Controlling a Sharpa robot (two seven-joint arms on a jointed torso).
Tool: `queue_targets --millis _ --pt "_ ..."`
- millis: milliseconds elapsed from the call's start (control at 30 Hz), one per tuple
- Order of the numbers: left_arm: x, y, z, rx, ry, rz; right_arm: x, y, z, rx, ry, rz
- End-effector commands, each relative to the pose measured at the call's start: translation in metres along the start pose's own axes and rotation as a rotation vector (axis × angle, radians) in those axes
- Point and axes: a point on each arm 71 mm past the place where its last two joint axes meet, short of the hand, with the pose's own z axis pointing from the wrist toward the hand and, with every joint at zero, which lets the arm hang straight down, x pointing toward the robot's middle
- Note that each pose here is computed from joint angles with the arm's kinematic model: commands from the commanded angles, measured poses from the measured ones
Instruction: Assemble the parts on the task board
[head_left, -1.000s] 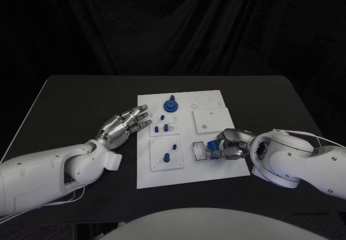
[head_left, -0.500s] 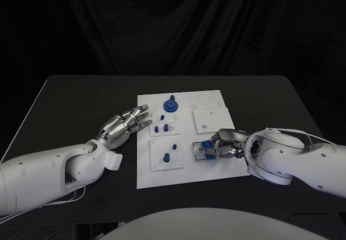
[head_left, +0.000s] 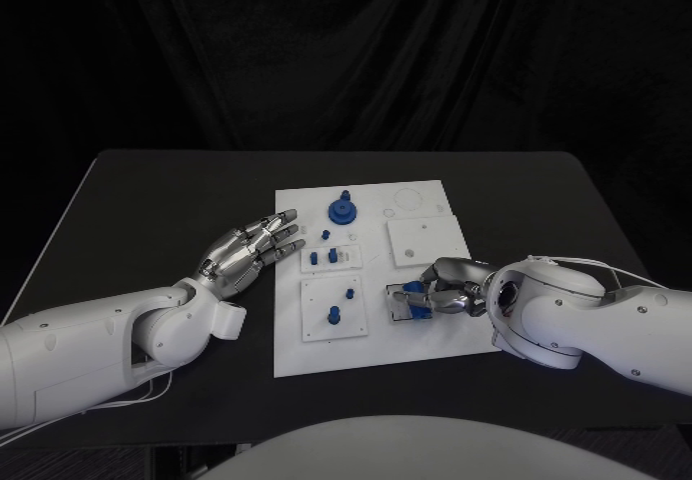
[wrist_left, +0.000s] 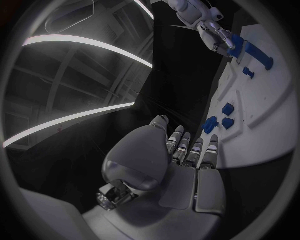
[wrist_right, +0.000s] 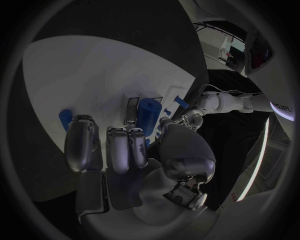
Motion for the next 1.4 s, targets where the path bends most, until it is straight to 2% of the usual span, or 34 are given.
queue_targets --millis 33,933,1200,1400 --pt "0.0016 -0.0009 0.0005 0.024 0.01 -0.013 -0.0004 0.001 0.0001 0.002 -0.008 0.005" --pt "0.0012 0.0028 -0.0011 0.011 0.01 -0.018 -0.0051 0.0021 -0.0011 -0.019 -0.073 0.052" --pt "0.0012 0.0031 -0.0017 0.01 0.01 -0.019 -0.0062 -0.001 -0.0025 -0.026 -0.076 0.071" --pt "0.0011 0.0032 -0.002 0.009 0.009 -0.019 -0.0053 -0.0044 -0.0062 -0.044 -0.052 0.073"
